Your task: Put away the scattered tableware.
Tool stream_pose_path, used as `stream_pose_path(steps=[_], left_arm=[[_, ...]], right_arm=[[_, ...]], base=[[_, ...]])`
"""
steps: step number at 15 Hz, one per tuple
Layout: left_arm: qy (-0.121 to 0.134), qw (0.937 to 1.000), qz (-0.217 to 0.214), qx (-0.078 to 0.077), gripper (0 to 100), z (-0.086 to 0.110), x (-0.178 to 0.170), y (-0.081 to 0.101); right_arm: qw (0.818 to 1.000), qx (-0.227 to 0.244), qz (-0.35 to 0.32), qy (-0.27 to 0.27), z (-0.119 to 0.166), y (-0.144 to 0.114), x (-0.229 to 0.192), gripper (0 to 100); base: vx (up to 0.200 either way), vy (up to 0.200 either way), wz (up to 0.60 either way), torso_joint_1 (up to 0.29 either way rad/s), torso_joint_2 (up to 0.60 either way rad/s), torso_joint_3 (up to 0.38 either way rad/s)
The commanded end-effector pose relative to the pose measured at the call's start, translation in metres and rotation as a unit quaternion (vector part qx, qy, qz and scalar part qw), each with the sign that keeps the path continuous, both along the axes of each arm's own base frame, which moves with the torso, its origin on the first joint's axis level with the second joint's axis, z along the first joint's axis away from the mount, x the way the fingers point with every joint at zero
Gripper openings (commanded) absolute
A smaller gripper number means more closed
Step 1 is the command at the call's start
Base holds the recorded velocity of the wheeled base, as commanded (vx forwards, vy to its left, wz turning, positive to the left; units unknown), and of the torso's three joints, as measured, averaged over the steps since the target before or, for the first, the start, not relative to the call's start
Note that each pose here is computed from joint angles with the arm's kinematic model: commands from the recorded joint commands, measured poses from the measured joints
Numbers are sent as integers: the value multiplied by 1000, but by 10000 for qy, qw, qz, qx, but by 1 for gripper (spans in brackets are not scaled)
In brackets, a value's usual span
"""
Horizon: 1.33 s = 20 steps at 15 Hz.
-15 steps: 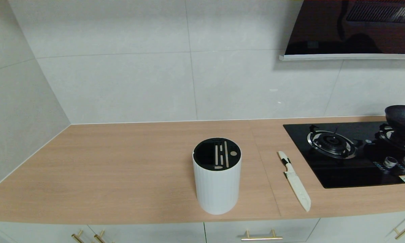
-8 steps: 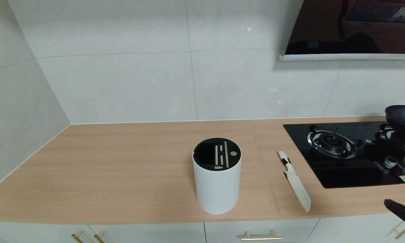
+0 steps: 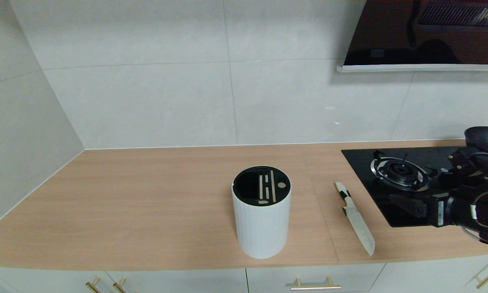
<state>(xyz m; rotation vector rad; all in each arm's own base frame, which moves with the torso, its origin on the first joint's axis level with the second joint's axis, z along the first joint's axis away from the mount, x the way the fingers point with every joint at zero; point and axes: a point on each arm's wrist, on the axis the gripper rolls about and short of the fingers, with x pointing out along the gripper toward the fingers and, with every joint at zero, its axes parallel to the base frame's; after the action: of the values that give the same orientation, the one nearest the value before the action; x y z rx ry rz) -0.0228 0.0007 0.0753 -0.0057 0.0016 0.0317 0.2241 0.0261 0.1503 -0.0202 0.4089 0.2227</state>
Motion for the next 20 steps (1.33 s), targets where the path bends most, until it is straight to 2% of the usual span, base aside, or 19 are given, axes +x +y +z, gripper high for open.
stream_pose_path(steps=[1,5,9,11,16,20], left_arm=[[-1,10000,3,-2,100,0,0,0],[-1,10000,3,-2,100,0,0,0],[-1,10000,-5,-2,100,0,0,0],[-1,10000,3,-2,100,0,0,0],[-1,10000,-5,-2,100,0,0,0],[-1,10000,-5,-2,100,0,0,0]], right_arm=[[9987,-202,-33,462,-37,16,47,100],[9974,-356,4,629,-64,38,80,100],[9957,-428,43,823,-85,47,94,100],[9941,-477,57,976,-104,51,102,100],[9943,-626,-293,816,-149,55,127,100],[9939,-400,-469,910,-164,57,139,100]], base=[[0,0,0,0,0,0],[0,0,0,0,0,0],[0,0,0,0,0,0],[0,0,0,0,0,0],[0,0,0,0,0,0],[0,0,0,0,0,0]])
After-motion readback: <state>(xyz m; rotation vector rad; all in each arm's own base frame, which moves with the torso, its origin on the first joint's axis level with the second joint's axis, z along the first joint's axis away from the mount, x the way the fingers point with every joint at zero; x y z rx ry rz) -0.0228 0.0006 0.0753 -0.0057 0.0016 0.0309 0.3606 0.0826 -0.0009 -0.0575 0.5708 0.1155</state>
